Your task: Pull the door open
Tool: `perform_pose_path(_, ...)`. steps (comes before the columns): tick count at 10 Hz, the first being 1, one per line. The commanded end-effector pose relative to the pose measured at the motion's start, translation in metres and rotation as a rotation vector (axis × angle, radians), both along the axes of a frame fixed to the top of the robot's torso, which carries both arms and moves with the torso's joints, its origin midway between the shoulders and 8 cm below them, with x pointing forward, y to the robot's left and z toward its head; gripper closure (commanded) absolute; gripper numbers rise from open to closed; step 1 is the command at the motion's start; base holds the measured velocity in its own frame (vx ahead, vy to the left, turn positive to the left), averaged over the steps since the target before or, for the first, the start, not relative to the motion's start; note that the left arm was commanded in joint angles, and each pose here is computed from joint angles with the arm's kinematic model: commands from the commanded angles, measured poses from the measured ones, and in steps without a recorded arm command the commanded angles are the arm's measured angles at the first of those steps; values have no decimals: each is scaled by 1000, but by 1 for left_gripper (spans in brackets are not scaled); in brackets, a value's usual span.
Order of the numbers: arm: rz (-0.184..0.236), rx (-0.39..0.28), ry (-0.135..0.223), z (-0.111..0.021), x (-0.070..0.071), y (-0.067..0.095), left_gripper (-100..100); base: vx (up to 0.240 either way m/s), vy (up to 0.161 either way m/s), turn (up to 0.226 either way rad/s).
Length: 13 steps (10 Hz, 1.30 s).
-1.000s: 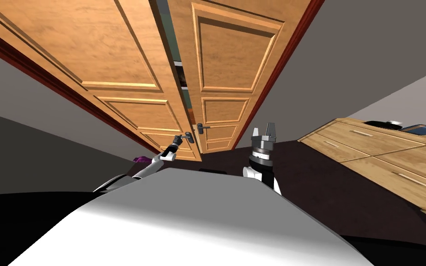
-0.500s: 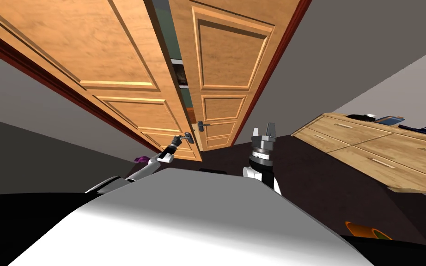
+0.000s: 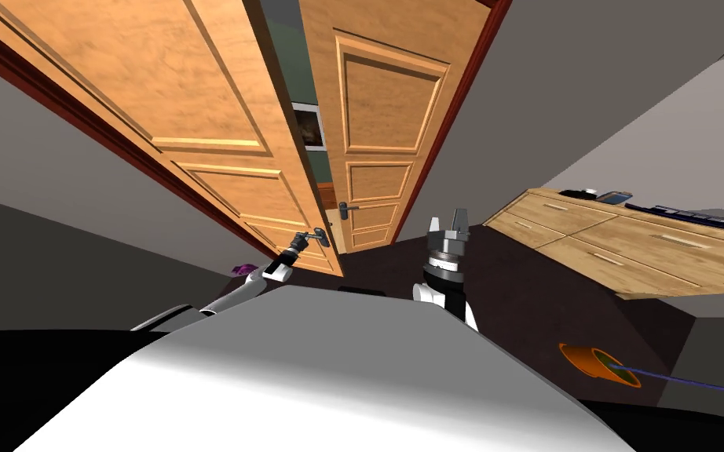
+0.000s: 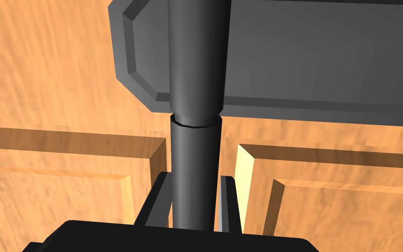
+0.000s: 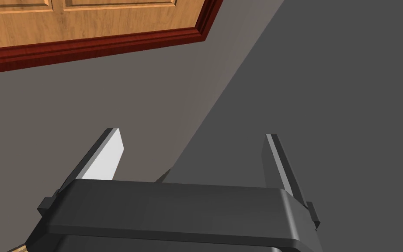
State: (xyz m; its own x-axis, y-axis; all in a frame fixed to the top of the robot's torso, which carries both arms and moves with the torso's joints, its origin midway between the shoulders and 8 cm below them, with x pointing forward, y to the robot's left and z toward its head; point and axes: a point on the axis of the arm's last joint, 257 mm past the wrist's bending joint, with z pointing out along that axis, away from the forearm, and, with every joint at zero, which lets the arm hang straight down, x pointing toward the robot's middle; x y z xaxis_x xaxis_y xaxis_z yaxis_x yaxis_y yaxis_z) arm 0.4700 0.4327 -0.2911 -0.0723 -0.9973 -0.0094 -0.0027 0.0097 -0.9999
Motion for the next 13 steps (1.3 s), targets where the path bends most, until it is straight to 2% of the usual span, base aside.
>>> perform_pose_path(1,0,0,0,0,0,0,100,-75,27,-3)
perform_pose_path(2,-20,1,1,-2,-10,0,100,-179,79,-183)
perform_pose_path(9,-99,-9,-2,-2,-42,-3,100,-202,98,-160)
perform_pose_path(10,-79,2,-6,3,-37,7,100,-107,50,-23)
perform_pose_path(11,-94,0,-1,0,-47,7,100,-176,82,-167)
perform_pose_path(13,-107,-2,-2,0,-53,7,100,-226,107,-177)
